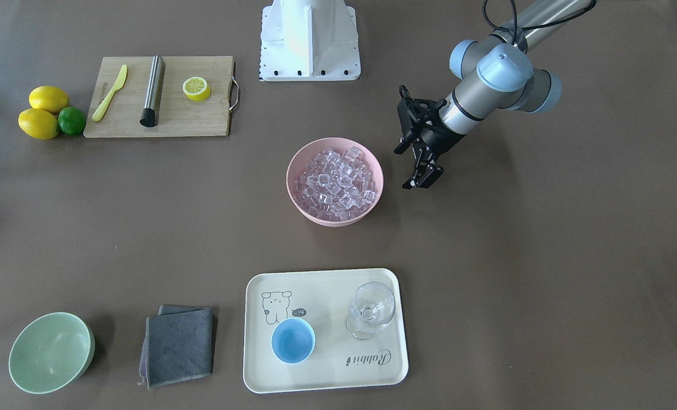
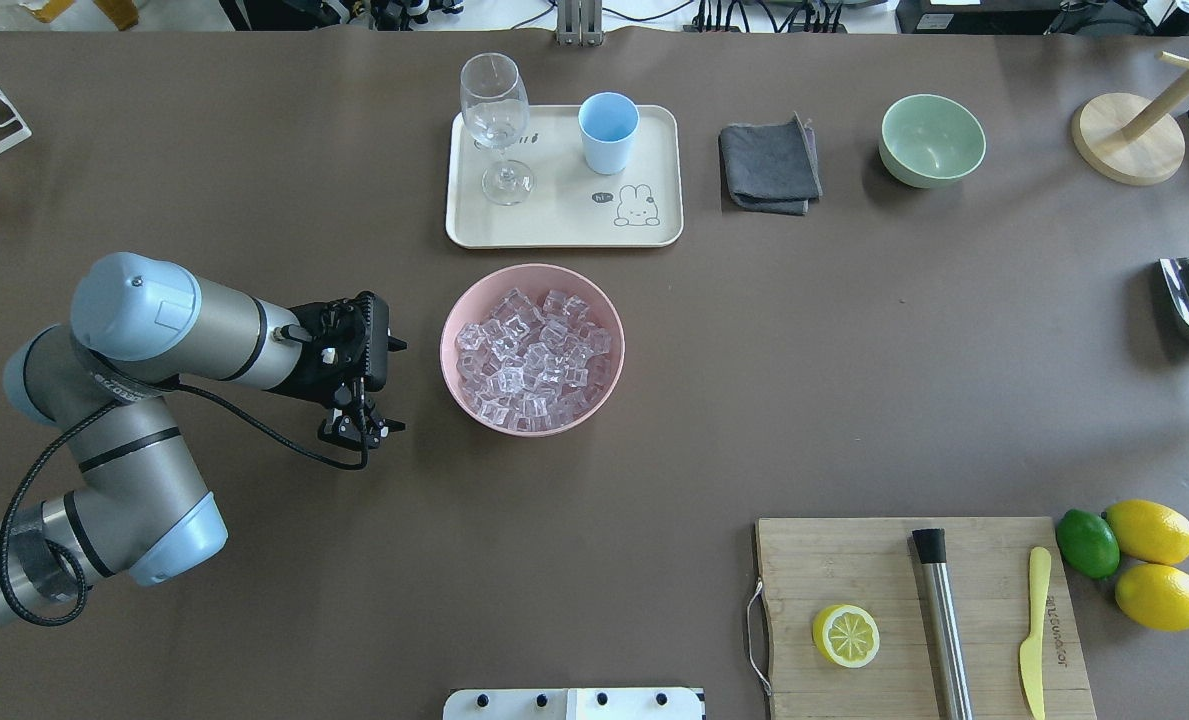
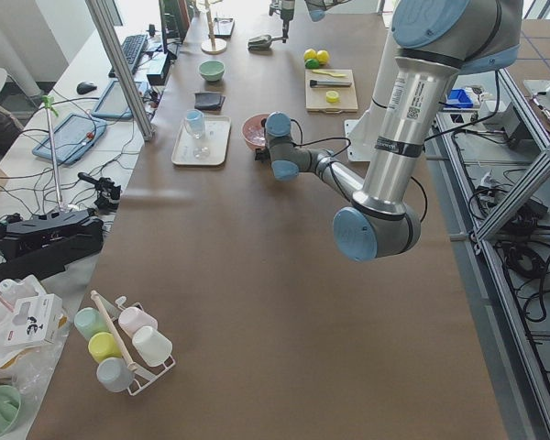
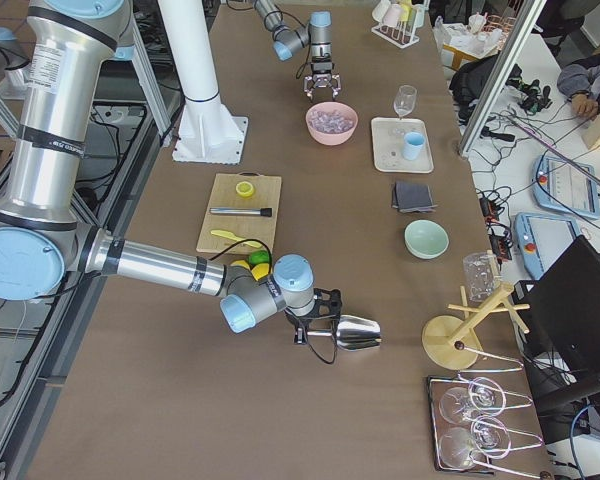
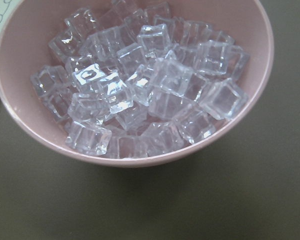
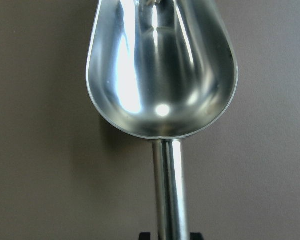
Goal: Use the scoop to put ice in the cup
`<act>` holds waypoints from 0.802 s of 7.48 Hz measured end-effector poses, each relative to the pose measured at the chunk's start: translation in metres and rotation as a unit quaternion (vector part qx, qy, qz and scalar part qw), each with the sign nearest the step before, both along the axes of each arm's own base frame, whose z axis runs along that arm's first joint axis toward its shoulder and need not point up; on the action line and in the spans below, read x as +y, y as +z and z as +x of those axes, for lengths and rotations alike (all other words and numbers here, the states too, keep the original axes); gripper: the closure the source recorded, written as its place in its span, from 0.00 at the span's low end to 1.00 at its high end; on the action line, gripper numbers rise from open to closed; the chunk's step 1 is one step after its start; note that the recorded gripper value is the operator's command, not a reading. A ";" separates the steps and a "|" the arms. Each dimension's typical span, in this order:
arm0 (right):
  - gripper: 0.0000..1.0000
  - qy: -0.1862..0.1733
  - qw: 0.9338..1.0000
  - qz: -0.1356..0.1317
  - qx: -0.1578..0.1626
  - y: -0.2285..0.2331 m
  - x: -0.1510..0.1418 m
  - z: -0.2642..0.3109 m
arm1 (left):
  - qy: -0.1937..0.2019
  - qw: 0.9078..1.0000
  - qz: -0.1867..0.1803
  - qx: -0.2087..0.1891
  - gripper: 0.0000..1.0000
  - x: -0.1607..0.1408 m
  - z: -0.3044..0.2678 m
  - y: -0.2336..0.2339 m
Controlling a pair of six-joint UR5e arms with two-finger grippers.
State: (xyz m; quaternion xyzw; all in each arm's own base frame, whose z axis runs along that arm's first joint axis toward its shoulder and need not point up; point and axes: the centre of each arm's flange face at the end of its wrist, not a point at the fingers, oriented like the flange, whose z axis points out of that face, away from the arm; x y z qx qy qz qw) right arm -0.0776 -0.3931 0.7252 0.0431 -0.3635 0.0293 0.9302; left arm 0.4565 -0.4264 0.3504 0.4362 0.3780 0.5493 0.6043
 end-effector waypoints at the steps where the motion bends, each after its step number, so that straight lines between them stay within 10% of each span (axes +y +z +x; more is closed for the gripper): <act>1: 0.78 0.001 1.000 0.000 0.001 0.000 0.000 0.000 | 0.004 1.000 0.020 -0.004 0.01 -0.003 0.000 0.002; 2: 1.00 0.002 1.000 0.001 0.003 0.001 0.000 0.000 | 0.006 1.000 0.029 -0.005 0.01 -0.004 0.000 0.001; 6: 1.00 -0.006 1.000 0.023 0.001 -0.014 -0.003 0.001 | 0.000 1.000 0.024 -0.010 0.01 -0.023 0.010 0.000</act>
